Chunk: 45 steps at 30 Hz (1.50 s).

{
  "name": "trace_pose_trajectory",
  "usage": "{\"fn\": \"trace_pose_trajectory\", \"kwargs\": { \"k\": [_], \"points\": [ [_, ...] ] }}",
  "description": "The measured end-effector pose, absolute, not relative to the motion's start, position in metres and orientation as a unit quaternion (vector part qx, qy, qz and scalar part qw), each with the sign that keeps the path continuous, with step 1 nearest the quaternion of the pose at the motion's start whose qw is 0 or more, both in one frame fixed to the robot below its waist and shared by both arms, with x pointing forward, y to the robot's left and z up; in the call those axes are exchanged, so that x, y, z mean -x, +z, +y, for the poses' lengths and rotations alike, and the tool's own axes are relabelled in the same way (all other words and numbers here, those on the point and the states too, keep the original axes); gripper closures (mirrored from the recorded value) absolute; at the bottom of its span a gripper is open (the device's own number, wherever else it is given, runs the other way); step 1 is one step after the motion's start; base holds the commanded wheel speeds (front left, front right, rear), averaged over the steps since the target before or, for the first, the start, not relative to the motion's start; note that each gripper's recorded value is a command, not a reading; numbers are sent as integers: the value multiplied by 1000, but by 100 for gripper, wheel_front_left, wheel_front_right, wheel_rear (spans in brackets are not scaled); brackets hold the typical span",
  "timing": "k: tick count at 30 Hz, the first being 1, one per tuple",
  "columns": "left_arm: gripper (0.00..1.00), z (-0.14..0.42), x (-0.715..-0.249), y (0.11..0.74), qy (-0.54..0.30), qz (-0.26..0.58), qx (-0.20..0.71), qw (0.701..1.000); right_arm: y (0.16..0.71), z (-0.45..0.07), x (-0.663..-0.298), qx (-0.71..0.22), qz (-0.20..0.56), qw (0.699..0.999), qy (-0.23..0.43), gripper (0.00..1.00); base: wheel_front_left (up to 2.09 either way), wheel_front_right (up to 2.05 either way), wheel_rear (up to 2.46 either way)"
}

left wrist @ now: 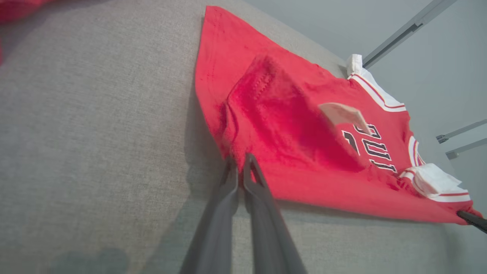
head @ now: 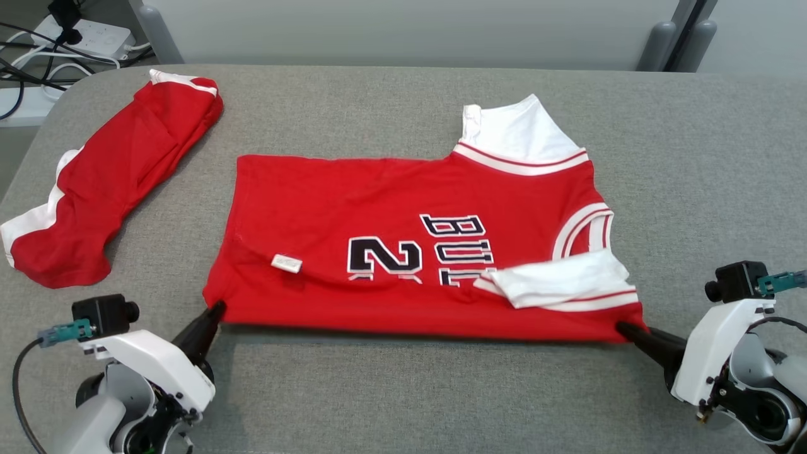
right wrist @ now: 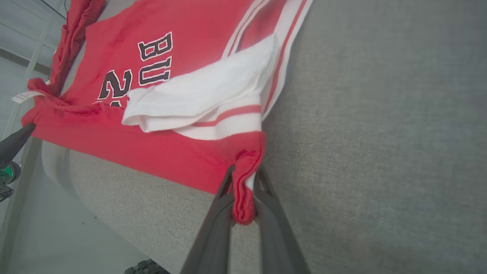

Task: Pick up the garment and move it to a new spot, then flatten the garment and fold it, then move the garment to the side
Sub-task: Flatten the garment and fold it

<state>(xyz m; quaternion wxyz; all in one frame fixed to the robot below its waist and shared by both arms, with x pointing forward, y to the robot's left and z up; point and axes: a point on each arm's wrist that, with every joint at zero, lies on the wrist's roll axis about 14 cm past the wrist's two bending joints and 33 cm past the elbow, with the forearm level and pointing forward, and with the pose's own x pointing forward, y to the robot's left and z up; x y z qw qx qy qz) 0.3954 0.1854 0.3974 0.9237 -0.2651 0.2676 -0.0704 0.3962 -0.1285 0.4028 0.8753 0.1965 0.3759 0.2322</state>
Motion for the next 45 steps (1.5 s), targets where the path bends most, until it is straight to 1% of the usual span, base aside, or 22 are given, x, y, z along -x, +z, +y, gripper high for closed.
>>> {"fn": "trace_pose_trajectory", "kwargs": {
  "k": [3, 8, 12, 21, 22, 23, 24, 25, 27, 32, 37, 40, 42, 45],
  "points": [
    [100, 182, -385, 390, -70, 289, 271, 916, 396, -130, -387, -191, 406, 862, 235, 100, 0, 0, 0],
    [100, 181, -366, 377, -62, 321, 270, 906, 390, -132, -380, -187, 423, 854, 237, 100, 0, 0, 0],
    [100, 186, -354, 372, -47, 334, 264, 904, 383, -127, -366, -192, 439, 844, 243, 100, 0, 0, 0],
    [100, 185, -336, 368, -35, 342, 265, 901, 375, -125, -345, -201, 455, 832, 245, 100, 0, 0, 0],
    [100, 185, -336, 368, -35, 340, 265, 902, 376, -124, -345, -204, 454, 832, 245, 64, 0, 0, 0],
    [98, 186, -337, 368, -32, 338, 262, 904, 376, -125, -346, -206, 453, 832, 243, 0, 0, 0, 0],
    [18, 188, -339, 369, -28, 329, 255, 909, 376, -125, -346, -211, 453, 832, 241, 0, 0, 0, 0],
    [0, 191, -341, 371, -24, 320, 245, 915, 376, -126, -347, -216, 453, 832, 238, 0, 0, 0, 0],
    [0, 199, -346, 375, -16, 302, 229, 925, 380, -131, -353, -226, 440, 839, 229, 0, 0, 0, 0],
    [0, 211, -367, 393, -15, 262, 194, 945, 412, -167, -393, -218, 353, 889, 194, 0, 0, 0, 0],
    [0, 212, -396, 414, -39, 236, 162, 957, 447, -179, -441, -173, 264, 930, 189, 0, 0, 0, 0],
    [0, 204, -418, 425, -68, 231, 142, 960, 470, -171, -473, -161, 204, 946, 194, 0, 0, 0, 0],
    [0, 198, -433, 428, -87, 231, 121, 961, 480, -161, -491, -144, 181, 951, 205, 0, 0, 0, 0],
    [0, 193, -458, 432, -110, 230, 96, 962, 486, -147, -514, -125, 166, 954, 217, 0, 0, 0, 0]
  ]
}}
